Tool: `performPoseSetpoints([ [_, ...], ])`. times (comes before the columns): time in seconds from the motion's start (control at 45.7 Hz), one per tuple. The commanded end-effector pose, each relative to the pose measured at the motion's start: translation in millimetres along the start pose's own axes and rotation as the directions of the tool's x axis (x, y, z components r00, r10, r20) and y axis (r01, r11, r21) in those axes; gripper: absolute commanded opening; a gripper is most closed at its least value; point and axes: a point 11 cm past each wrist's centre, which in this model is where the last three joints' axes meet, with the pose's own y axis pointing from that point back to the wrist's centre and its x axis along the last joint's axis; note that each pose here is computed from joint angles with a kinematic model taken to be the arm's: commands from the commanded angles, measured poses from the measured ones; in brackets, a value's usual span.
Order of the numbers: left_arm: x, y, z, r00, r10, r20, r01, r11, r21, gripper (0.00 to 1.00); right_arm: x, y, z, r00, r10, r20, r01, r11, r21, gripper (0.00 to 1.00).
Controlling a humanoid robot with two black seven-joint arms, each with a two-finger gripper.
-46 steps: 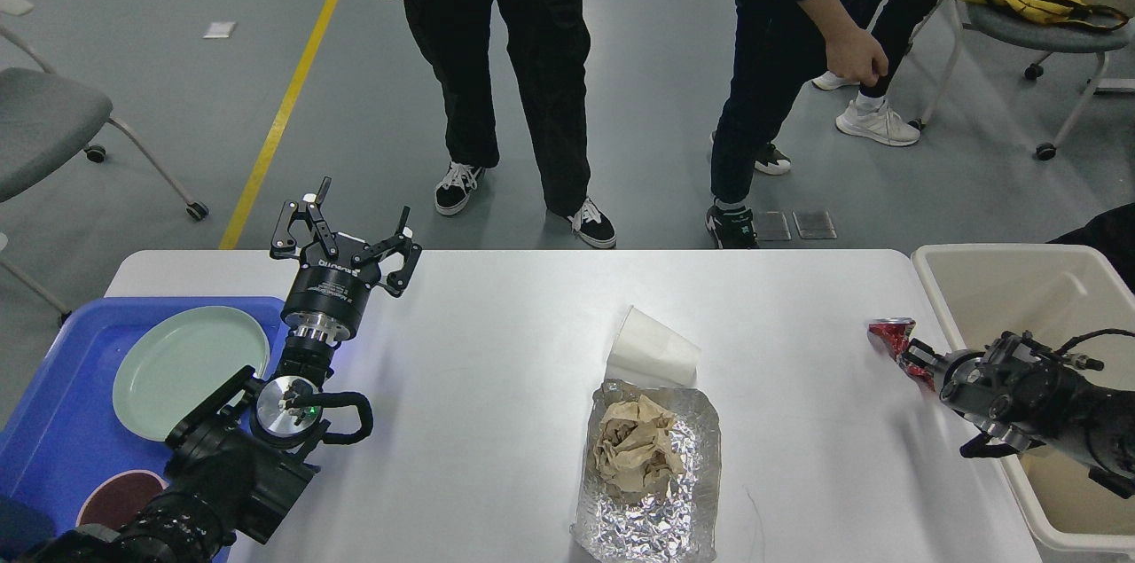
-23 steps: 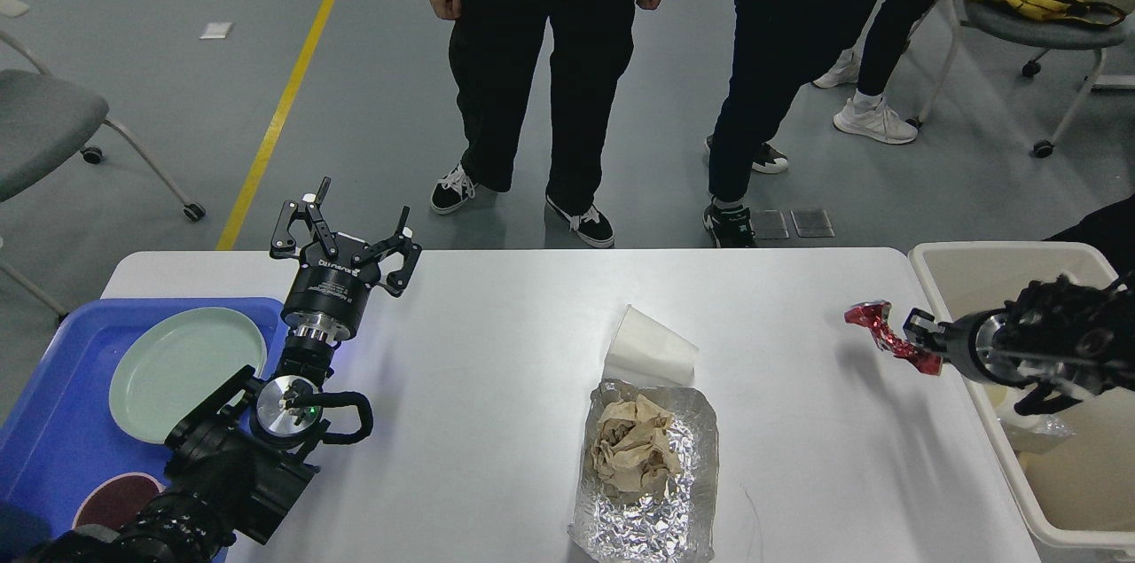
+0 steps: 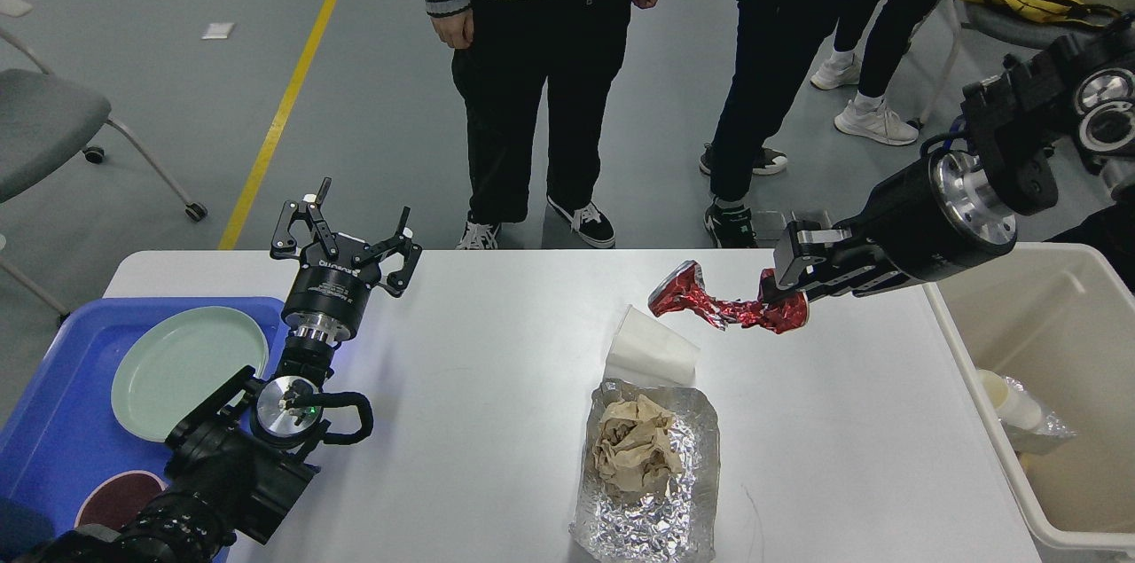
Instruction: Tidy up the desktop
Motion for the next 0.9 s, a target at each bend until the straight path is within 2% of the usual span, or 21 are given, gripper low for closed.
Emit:
performPoseSetpoints([
  [0.0,-0.1,-0.1,0.1,1.0,-0.001,0.0,0.001,1.0,0.0,0.96,-2.3,-4.4,17.6,1.0,-0.006,0.026,0.008,0.999,-0.051,0.0],
  [0.131,0.6,0.5,-0.1,1.0,0.002,0.0,-0.002,1.0,0.0,0.96,-0.4,-24.0,75.2,0.987,0.064,0.15,-0.043,0.989,-0.139,0.0],
  [0.153,0.0,-0.1,0.1,1.0,0.001,0.0,-0.001,1.0,0.0,0.96,3.1,-28.9,104.1,0.972,0.122,0.202,-0.084,0.979,-0.185,0.0],
  [0.263,-0.1,-0.1,0.1,1.0,-0.001,0.0,0.001,1.0,0.0,0.96,8.8,-38.0,190.4,0.907,0.294,0.301,-0.18,0.918,-0.353,0.0],
  [0.328,0.6,0.5,-0.1,1.0,0.002,0.0,-0.002,1.0,0.0,0.96,4.3,-40.2,253.4,0.852,0.412,0.324,-0.222,0.844,-0.489,0.0],
  [0.394,0.0,-0.1,0.1,1.0,0.001,0.0,-0.001,1.0,0.0,0.96,-6.5,-43.6,312.2,0.792,0.534,0.295,-0.265,0.737,-0.622,0.0],
  [0.482,-0.1,-0.1,0.1,1.0,-0.001,0.0,0.001,1.0,0.0,0.96,-33.9,-73.8,364.2,0.706,0.657,0.263,-0.298,0.613,-0.732,0.0],
  [0.613,0.0,-0.1,0.1,1.0,0.001,0.0,-0.001,1.0,0.0,0.96,-76.1,-103.1,402.8,0.529,0.817,0.228,-0.333,0.447,-0.83,0.0],
  [0.679,0.0,0.0,-0.2,1.0,0.0,0.001,0.0,1.0,0.001,0.96,-90.6,-120.7,401.2,0.44,0.866,0.238,-0.338,0.406,-0.849,0.0],
  [0.81,0.6,0.5,-0.1,1.0,0.002,0.0,-0.002,1.0,0.0,0.96,-111.0,-140.4,395.9,0.401,0.889,0.219,-0.335,0.365,-0.869,0.0],
  [0.832,0.4,0.5,-0.1,1.0,0.001,0.0,-0.001,1.0,0.0,0.96,-111.3,-141.2,395.6,0.403,0.888,0.223,-0.334,0.369,-0.867,0.07],
  [0.854,0.6,0.5,-0.1,1.0,0.002,0.0,-0.002,1.0,0.0,0.96,-112.6,-142.9,395.0,0.407,0.886,0.223,-0.333,0.371,-0.867,0.68],
  [0.876,0.6,0.5,-0.1,1.0,0.002,0.0,-0.002,1.0,0.0,0.96,-113.0,-144.3,394.3,0.408,0.884,0.227,-0.332,0.375,-0.865,1.0],
])
